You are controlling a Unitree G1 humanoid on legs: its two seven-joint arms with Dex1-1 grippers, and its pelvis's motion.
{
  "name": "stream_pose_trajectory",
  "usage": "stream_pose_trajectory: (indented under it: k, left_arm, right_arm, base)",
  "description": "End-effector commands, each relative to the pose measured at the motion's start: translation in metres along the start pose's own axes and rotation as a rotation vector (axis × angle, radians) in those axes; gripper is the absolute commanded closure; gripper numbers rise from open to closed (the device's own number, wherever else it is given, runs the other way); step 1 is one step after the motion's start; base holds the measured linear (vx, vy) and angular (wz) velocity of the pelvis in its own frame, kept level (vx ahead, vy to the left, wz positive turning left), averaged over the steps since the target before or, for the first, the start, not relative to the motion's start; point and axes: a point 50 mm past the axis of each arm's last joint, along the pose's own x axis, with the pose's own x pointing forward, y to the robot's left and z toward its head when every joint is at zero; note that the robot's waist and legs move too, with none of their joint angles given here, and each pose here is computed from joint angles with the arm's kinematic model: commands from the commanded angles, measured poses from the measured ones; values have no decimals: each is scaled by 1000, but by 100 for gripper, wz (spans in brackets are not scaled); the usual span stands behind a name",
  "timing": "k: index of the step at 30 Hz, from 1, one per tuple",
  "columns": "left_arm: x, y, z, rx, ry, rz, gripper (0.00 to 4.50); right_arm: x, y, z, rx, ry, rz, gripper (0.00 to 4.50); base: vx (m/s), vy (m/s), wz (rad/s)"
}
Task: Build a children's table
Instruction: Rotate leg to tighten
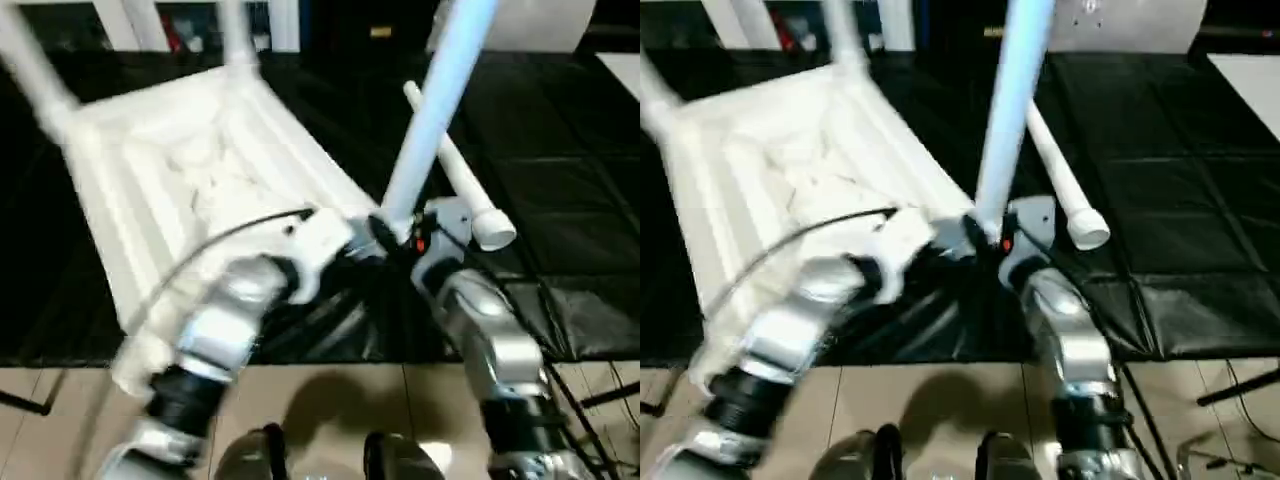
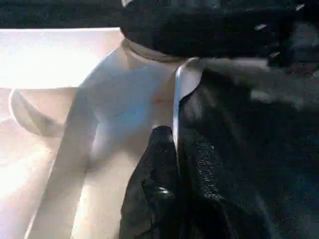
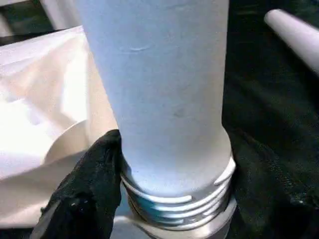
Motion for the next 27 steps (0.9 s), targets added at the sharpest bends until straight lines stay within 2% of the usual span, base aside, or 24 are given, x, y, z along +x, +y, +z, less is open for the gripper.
stream_pose_trajectory:
  k: [1,3,4,6,8,11,12,13,14,16,17,21,27]
  left_arm:
    - [5,-7,22,27,-103,12,450]
    - [4,-5,22,41,-99,-1,450]
    - [1,-2,18,65,-84,-18,450]
    - [-3,3,12,77,-60,-32,450]
    - [-5,4,11,78,-53,-29,450]
    - [-16,18,-6,135,15,-72,450]
    - [-19,21,-10,147,33,-85,450]
    - [-19,21,-10,147,33,-85,450]
    - [-23,24,-14,167,49,-110,450]
    - [-28,28,-18,192,65,-157,450]
    - [-34,31,-22,217,71,-220,450]
    - [-43,33,-27,273,82,-347,450]
    - [-54,39,-33,383,134,-547,450]
  right_arm:
    - [4,31,-22,49,86,116,173]
    - [3,28,-22,47,84,119,117]
    - [1,24,-23,52,82,127,117]
    - [-2,18,-21,37,74,133,89]
    - [-3,17,-21,34,74,132,73]
    - [-12,-3,-9,-59,27,193,48]
    - [-15,-7,-6,-72,24,224,48]
    - [-15,-7,-6,-72,24,224,29]
    - [-19,-13,-1,-99,16,269,20]
    - [-25,-20,5,-131,13,345,12]
    - [-31,-28,13,-189,21,418,12]
    - [-37,-36,22,-258,56,545,6]
    - [-45,-37,28,-371,163,815,6]
  base:
    - [0,0,0]
    - [0,0,0]
    - [0,0,0]
    - [0,0,0]
    - [0,0,0]
    - [0,0,0]
    - [0,0,0]
    - [0,0,0]
    - [0,0,0]
    - [0,0,0]
    - [0,0,0]
    - [0,0,0]
    - [0,0,0]
